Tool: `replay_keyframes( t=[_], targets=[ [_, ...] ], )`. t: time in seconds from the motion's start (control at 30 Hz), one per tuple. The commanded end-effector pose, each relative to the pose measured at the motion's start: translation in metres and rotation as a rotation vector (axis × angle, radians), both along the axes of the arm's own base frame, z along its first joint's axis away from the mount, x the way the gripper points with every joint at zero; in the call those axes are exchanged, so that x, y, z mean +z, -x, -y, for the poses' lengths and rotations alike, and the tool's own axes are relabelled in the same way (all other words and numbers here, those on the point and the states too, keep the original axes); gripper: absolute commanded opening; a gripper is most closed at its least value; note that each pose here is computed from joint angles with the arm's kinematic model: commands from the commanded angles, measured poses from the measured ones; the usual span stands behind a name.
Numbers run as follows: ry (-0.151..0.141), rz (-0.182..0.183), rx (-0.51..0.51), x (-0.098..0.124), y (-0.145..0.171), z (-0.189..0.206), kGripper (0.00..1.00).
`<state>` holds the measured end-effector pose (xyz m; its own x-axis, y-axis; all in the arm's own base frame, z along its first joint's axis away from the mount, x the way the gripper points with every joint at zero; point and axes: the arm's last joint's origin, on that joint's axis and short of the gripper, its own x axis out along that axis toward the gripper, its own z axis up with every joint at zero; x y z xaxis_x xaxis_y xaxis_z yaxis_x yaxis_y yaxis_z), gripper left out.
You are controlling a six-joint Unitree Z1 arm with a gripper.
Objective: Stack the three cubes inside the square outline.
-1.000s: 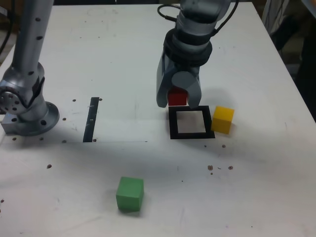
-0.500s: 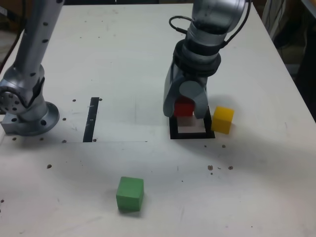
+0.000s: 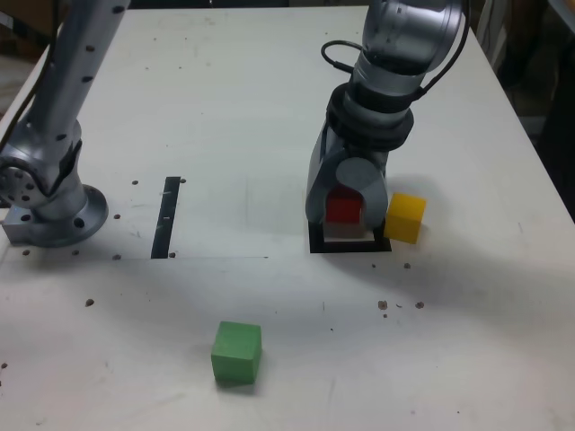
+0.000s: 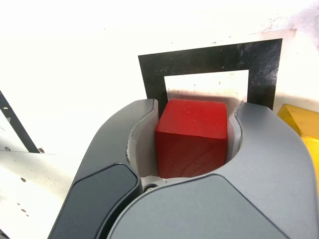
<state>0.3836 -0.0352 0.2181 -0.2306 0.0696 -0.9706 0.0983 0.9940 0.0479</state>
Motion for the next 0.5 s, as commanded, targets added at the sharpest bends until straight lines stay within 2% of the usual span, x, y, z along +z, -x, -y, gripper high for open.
replay_keyframes(
  t=[0.0, 0.47],
  targets=[
    [0.004, 0.001, -0.003, -0.0005, -0.0012, 0.0010, 0.20],
    [0.024, -0.001, -0.012, -0.0036, -0.0056, 0.0024, 0.20]
  ],
)
